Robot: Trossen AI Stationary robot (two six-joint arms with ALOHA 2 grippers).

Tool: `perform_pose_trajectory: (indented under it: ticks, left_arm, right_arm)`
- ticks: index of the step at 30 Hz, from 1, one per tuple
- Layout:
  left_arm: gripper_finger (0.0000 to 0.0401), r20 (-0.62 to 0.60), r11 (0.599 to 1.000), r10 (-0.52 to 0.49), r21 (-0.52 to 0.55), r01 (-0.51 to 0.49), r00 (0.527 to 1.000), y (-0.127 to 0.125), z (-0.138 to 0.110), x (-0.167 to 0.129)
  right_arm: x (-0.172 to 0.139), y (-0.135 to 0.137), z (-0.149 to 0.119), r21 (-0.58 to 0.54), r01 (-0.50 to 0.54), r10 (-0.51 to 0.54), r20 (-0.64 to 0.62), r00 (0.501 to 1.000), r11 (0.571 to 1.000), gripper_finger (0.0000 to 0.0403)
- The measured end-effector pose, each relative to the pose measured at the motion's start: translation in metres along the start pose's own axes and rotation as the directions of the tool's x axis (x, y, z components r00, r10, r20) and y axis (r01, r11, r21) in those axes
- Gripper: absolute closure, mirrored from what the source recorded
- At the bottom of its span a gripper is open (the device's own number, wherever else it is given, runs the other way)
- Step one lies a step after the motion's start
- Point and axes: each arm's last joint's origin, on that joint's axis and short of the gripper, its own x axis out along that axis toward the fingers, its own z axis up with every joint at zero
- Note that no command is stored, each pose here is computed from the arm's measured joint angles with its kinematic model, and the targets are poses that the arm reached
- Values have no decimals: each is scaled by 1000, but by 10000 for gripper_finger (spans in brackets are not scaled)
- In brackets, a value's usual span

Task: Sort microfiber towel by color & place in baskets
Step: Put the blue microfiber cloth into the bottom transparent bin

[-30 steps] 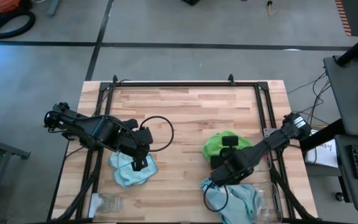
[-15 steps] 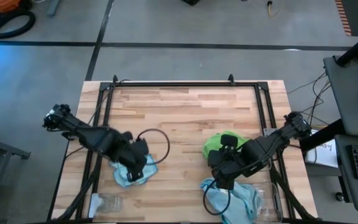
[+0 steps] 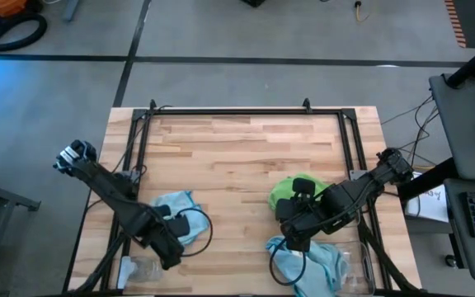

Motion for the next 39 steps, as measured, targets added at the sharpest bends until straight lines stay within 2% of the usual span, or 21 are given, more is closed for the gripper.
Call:
perform_pose_trajectory:
  ticks: [2, 7, 16, 26, 34, 39]
  left_arm:
    - [257, -11, 1000, -2, 5, 2, 1000, 3, -3, 12]
    - [257, -59, 998, 66, -4, -66, 996, 17, -11, 36]
    - [257, -103, 987, 157, -29, -161, 982, 37, -22, 62]
    - [257, -98, 994, 85, -63, -92, 992, 49, -30, 93]
    - [257, -119, 985, 133, -96, -145, 984, 71, -32, 109]
    - [260, -83, 979, 164, -111, -173, 983, 75, -27, 110]
  right_arm:
    - [0, 0, 0, 0, 0, 0, 0, 1000, 1000, 327]
    - [0, 0, 0, 1, -1, 1, 2, 1000, 1000, 327]
    - [0, 0, 1, 2, -4, 4, 5, 1000, 1000, 330]
    - [0, 2, 2, -2, -14, 14, 19, 1000, 1000, 330]
    - [1, 2, 2, -3, -16, 16, 23, 1000, 1000, 330]
    - [1, 2, 2, -3, -16, 16, 25, 1000, 1000, 330]
